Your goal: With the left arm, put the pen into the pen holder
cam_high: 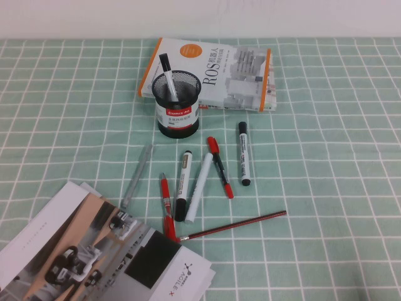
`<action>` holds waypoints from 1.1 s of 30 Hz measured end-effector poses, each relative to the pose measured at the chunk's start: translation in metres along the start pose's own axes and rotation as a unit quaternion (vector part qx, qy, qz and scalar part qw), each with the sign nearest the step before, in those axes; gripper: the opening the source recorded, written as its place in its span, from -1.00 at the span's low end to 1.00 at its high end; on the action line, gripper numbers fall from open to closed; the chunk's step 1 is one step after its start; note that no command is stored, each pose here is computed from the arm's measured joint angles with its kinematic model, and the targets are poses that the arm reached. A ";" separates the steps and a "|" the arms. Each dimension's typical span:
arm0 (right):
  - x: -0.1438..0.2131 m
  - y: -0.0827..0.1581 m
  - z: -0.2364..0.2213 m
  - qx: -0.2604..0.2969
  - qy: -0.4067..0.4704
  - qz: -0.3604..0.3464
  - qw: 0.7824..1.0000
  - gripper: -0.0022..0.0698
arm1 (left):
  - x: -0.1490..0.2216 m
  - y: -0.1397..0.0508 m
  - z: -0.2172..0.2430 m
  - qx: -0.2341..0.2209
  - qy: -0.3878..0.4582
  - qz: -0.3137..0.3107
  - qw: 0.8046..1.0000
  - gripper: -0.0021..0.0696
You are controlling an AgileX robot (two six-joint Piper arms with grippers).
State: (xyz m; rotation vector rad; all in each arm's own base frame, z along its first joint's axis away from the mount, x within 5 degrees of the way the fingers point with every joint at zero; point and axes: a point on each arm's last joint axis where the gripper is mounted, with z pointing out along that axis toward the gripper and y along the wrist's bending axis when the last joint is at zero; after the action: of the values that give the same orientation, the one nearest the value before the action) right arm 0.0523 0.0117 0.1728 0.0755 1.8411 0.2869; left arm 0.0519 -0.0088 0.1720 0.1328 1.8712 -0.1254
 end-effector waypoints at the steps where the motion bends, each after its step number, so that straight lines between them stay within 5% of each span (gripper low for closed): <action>1: 0.000 0.000 0.000 0.000 0.000 0.000 1.000 -1.00 | 0.000 0.000 0.000 0.000 0.000 0.000 1.000 -0.95; 24: 0.000 0.000 0.000 0.000 0.000 0.000 1.000 -1.00 | 0.000 0.000 0.000 0.001 -0.001 -0.002 1.000 -0.95; 33: 0.000 0.000 0.000 0.000 0.000 0.000 1.000 -1.00 | -0.005 -0.002 0.000 0.015 -0.032 -0.066 0.997 -0.95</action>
State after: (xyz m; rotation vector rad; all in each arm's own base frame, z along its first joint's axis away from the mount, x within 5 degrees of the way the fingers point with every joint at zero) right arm 0.0523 0.0117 0.1728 0.0755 1.8411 0.2869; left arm 0.0532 -0.0113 0.1770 0.0253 1.8143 -0.2458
